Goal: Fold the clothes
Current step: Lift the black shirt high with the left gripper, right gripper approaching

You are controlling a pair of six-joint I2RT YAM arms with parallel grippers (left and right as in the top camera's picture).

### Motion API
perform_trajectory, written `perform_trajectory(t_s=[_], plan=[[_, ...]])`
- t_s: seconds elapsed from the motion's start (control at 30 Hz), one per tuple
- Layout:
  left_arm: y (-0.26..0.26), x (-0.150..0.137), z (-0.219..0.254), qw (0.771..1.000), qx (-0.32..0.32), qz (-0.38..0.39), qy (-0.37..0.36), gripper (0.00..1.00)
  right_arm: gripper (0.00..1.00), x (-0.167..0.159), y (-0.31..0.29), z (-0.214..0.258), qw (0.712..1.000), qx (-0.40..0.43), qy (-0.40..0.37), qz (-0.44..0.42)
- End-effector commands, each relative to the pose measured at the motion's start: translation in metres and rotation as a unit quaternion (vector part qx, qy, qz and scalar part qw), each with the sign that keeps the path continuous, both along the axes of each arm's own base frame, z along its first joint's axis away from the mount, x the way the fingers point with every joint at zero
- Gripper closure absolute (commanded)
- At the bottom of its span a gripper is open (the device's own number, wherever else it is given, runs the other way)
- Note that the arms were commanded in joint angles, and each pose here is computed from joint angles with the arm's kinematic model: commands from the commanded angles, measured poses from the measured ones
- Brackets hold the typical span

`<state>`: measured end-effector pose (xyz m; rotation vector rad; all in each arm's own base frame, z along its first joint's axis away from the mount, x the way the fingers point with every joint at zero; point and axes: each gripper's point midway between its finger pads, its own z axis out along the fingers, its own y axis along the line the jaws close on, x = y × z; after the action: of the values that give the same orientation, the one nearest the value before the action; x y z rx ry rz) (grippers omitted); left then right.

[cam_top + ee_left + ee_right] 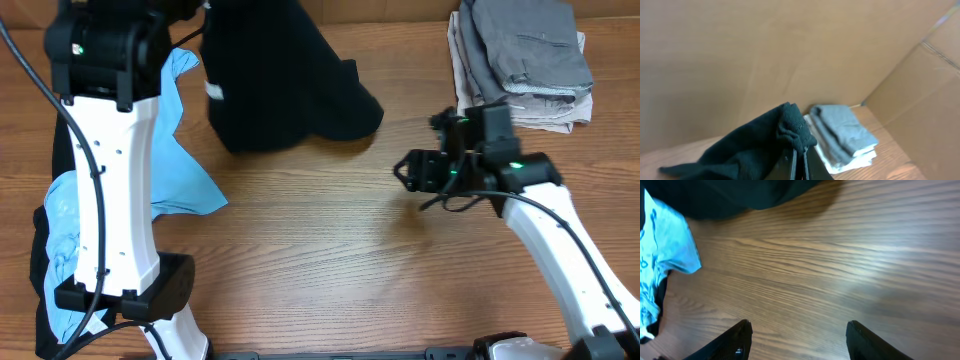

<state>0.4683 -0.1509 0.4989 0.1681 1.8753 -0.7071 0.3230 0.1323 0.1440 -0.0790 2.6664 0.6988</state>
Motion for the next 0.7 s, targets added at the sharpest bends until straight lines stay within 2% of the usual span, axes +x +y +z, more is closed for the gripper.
perform_trajectory(t_s=[0.0, 0.2, 0.4, 0.53, 0.67], plan=[[-0.025, 0.002, 0.001, 0.999, -0.024, -0.024, 0.002, 0.96, 0.36, 0.004, 0.023, -0.005, 1.0, 0.006, -0.005, 0.021], [-0.065, -0.009, 0.032, 0.995, -0.048, -0.064, -0.057, 0.96, 0.36, 0.013, 0.046, 0.005, 0.999, 0.028, -0.032, 0.027], [-0.09, -0.027, 0.085, 0.982, -0.089, -0.083, -0.145, 0.96, 0.36, 0.017, 0.051, 0.01, 0.998, 0.04, -0.041, 0.025], [-0.09, -0.047, 0.128, 0.971, -0.107, -0.048, -0.208, 0.96, 0.35, 0.018, 0.053, 0.012, 0.998, 0.046, -0.044, 0.025], [-0.082, -0.067, 0.159, 0.959, -0.093, 0.008, -0.266, 0.96, 0.35, 0.019, 0.063, 0.02, 0.995, 0.077, -0.05, 0.037]])
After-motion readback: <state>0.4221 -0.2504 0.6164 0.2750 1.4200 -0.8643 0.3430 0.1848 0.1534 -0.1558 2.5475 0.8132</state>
